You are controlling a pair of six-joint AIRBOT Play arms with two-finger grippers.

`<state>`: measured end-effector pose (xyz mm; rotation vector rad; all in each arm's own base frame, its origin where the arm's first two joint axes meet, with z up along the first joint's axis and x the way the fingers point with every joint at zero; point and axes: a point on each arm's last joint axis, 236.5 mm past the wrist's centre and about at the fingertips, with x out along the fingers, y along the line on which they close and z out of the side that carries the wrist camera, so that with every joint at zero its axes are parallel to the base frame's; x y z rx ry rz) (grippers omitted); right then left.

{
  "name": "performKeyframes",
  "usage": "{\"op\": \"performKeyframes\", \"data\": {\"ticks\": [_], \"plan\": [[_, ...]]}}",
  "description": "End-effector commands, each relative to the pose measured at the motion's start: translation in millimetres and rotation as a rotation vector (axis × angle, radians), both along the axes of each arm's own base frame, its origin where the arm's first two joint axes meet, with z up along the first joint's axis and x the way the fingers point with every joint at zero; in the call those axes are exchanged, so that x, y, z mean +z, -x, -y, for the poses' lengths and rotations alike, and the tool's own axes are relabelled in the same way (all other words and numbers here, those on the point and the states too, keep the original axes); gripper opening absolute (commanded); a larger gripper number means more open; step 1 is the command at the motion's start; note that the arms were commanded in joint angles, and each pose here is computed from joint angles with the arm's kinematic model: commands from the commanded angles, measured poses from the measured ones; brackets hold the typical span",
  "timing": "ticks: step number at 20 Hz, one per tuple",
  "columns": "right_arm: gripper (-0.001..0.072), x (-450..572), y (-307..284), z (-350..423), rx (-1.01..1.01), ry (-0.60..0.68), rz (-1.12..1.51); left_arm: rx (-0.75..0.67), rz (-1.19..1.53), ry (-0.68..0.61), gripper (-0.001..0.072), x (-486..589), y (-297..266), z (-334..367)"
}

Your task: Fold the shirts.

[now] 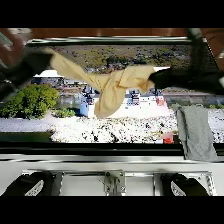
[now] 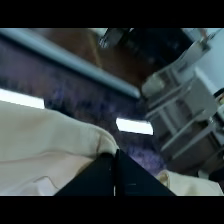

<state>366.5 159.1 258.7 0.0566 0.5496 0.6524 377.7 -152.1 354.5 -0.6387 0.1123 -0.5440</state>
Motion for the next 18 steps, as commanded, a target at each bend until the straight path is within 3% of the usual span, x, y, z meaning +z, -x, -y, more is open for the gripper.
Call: {"op": "performKeyframes", "data": {"ticks": [1, 6, 13, 18], "plan": [[0.0061, 124, 49, 19, -0.048, 0.028, 0.342, 0.042, 0.364, 0.034, 0.0035, 152, 77, -21], [0.0061, 152, 92, 35, -0.083, 0.093, 0.408, 0.021, 0.474, -0.117, 0.0035, 185, 121, -15], [0.0061, 58, 126, 75, -0.1, 0.349, 0.03, 0.089, 0.2, -0.432, 0.0035, 99, 90, -31], [0.0061, 66, 73, 80, -0.185, 0.316, 0.088, 0.098, 0.053, -0.53, 0.0035, 38, 62, -39]]}}
